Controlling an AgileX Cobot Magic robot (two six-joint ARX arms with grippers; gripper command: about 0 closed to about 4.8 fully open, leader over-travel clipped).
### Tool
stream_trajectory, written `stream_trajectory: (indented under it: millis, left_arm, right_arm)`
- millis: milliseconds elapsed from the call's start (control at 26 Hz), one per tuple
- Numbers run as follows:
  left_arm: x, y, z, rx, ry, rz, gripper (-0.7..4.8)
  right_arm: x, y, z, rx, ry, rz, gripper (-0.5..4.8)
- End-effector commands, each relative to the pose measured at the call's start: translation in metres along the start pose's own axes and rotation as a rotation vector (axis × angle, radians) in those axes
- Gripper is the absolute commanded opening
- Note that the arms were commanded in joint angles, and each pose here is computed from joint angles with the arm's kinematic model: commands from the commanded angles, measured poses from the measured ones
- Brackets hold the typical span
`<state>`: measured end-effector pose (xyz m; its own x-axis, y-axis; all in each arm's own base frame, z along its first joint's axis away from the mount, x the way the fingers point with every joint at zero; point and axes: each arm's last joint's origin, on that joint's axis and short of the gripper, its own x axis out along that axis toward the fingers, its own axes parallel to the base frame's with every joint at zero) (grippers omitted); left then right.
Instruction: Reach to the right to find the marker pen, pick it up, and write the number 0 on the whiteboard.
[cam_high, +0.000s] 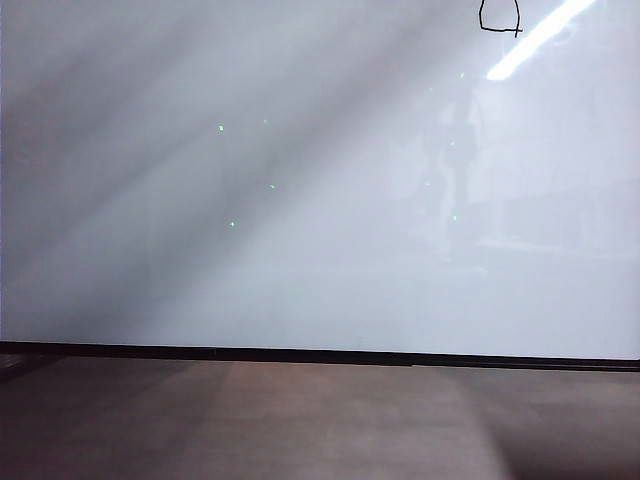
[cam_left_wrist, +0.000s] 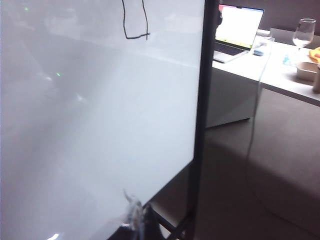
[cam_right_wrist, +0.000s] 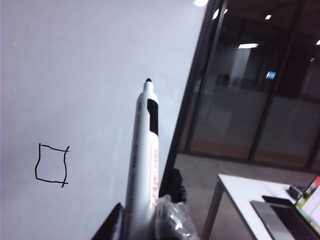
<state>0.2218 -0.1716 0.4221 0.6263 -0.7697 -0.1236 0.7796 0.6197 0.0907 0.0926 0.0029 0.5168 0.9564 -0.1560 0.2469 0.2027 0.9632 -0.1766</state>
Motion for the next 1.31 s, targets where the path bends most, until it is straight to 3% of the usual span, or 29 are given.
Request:
stream_trajectory:
  millis: [38, 307, 730, 922, 1075, 1191, 1306]
  left_arm:
    - [-0.004, -0.002, 0.002, -0.006, -0.005, -0.023, -0.06]
    - [-0.002, -0.021, 0.007, 0.019, -0.039, -0.131, -0.06]
    - [0.001, -0.066, 0.009, 0.069, -0.035, -0.293, -0.06]
    - [0.0, -0.068, 0.005, 0.08, 0.014, -0.307, -0.06]
    - [-0.001, -0.068, 0.002, 0.084, 0.042, -0.306, -0.06]
    - [-0.009, -0.066, 0.005, 0.091, 0.042, -0.254, -0.06]
    - [-0.039, -0.059, 0.014, 0.088, 0.06, 0.004, -0.06]
  right_arm:
    - [-0.022, -0.008, -0.004, 0.023, -0.049, -0.083, -0.02]
    - [-0.053, -0.006, -0.053, 0.022, 0.025, -0.137, -0.02]
    - [-0.022, 0.021, -0.141, 0.132, 0.176, -0.147, -0.02]
    - [0.0, 0.021, -0.166, 0.184, 0.247, -0.152, -0.02]
    - [0.014, 0.017, -0.175, 0.235, 0.263, -0.034, -0.02]
    - [0.008, 0.017, -0.165, 0.246, 0.225, 0.04, -0.02]
    - [-0.014, 0.016, -0.151, 0.254, 0.16, 0.127, -0.02]
